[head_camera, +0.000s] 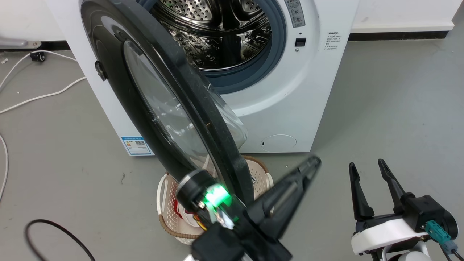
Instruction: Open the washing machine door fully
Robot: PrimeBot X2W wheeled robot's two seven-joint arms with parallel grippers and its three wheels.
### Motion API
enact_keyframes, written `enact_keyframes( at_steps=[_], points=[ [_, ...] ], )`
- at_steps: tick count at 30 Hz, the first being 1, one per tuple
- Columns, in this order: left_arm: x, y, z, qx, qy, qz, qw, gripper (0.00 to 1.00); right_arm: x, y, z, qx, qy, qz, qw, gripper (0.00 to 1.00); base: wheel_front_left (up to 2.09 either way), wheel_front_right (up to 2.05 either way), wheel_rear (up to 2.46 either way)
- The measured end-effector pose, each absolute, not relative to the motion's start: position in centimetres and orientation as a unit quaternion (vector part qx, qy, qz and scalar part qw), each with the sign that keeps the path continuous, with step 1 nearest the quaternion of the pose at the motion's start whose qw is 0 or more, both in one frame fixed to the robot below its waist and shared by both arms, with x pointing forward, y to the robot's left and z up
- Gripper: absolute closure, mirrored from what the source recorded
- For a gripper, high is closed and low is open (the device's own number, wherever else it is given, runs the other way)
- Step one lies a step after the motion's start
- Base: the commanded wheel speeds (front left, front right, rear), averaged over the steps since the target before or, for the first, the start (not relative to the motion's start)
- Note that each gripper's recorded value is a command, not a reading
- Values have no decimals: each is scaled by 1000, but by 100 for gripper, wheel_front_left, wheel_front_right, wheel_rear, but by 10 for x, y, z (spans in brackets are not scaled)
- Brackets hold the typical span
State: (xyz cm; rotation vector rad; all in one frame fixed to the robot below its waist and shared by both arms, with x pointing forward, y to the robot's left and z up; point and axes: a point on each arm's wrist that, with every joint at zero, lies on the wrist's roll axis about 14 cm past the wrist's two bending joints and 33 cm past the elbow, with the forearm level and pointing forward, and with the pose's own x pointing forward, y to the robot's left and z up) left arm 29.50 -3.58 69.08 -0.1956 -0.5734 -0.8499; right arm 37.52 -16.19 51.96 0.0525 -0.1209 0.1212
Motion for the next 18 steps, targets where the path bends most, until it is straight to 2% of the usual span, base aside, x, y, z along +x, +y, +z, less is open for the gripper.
enact_keyframes(
  at_steps=[10,18],
  points=[
    [291,-49,589,-91,-88,-419,899,100,376,-159,515,30,-53,64,996,0,0,0,0],
    [303,-47,553,-93,-40,-393,914,100,378,-159,510,30,-45,65,996,0,0,0,0]
  ],
)
